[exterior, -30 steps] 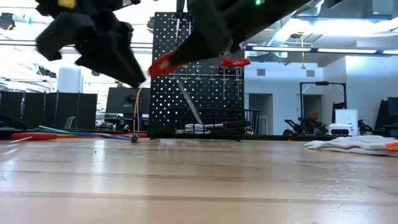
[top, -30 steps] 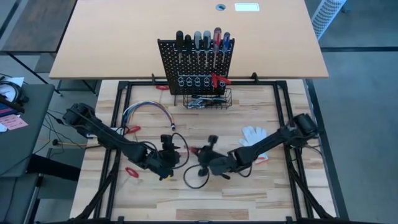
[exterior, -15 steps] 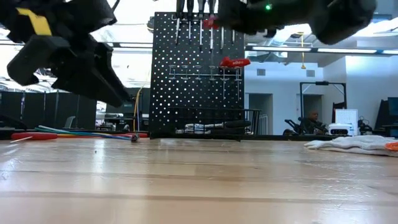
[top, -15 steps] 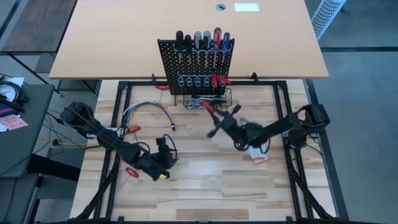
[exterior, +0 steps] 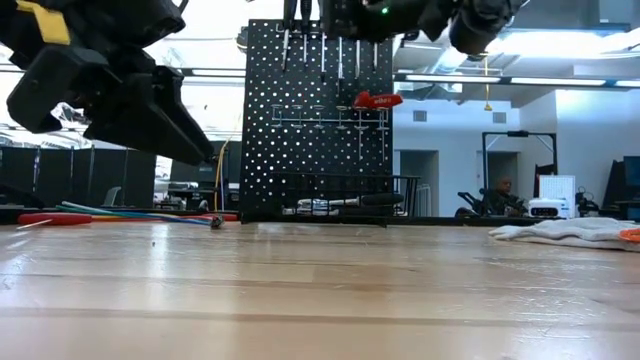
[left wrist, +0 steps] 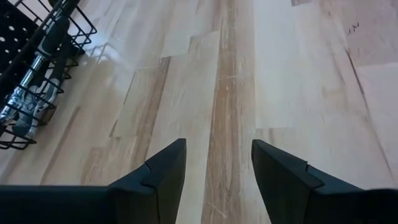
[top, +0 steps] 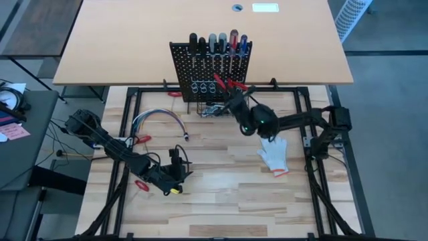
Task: Hang tools onto peg board
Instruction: Hang the middle right red hex key onto the black pegboard
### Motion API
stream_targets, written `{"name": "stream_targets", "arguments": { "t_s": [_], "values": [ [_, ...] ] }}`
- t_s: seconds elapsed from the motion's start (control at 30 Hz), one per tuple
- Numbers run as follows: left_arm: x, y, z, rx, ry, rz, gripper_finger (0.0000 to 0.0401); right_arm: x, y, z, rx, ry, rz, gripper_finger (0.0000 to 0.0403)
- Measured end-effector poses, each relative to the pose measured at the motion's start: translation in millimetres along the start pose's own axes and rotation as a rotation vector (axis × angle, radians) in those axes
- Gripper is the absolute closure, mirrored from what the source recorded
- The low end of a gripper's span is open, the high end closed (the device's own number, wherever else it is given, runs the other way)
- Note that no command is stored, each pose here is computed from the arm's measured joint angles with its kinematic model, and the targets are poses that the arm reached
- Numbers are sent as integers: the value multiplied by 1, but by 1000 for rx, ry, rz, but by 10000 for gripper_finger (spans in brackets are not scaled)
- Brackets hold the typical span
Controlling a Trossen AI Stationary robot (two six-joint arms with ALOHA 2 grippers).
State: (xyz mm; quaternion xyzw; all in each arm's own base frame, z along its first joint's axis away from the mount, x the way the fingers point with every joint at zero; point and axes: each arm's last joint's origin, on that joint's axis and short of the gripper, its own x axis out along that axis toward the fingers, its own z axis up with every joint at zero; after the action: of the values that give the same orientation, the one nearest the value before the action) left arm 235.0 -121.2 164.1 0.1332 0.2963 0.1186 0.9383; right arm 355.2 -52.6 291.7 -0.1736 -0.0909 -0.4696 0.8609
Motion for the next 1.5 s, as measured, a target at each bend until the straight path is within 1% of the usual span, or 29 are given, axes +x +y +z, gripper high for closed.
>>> {"name": "stream_targets", "arguments": {
  "t_s": [0.13, 0.2, 0.33, 0.5, 0.7, 0.83, 0.97, 1.17, 1.33, 1.5],
  "values": [
    [0, -1, 0, 4, -2, -3, 223, 12, 0, -6, -55, 75, 15, 363],
    [0, -1, 0, 5, -1, -3, 223, 13, 0, -8, -66, 94, 20, 363],
    [0, -1, 0, 5, -1, -3, 223, 14, -1, -11, -78, 123, -4, 363],
    [0, -1, 0, 4, -1, -3, 223, 20, -5, -21, -33, 178, -11, 363],
    [0, -1, 0, 4, -1, -3, 223, 27, -11, -39, 8, 280, -11, 363],
    [0, -1, 0, 4, -1, -3, 223, 30, -13, -46, 44, 313, 2, 361],
    [0, -1, 0, 4, -1, -3, 223, 31, -15, -49, 84, 331, 20, 315],
    [0, -1, 0, 4, -1, -3, 223, 29, -12, -45, 89, 321, 55, 241],
    [0, -1, 0, 3, -1, -3, 223, 18, -11, -24, 72, 284, 97, 197],
    [0, -1, 0, -1, -2, -3, 223, 1, -4, -3, 68, 266, 162, 179]
  ]
}}
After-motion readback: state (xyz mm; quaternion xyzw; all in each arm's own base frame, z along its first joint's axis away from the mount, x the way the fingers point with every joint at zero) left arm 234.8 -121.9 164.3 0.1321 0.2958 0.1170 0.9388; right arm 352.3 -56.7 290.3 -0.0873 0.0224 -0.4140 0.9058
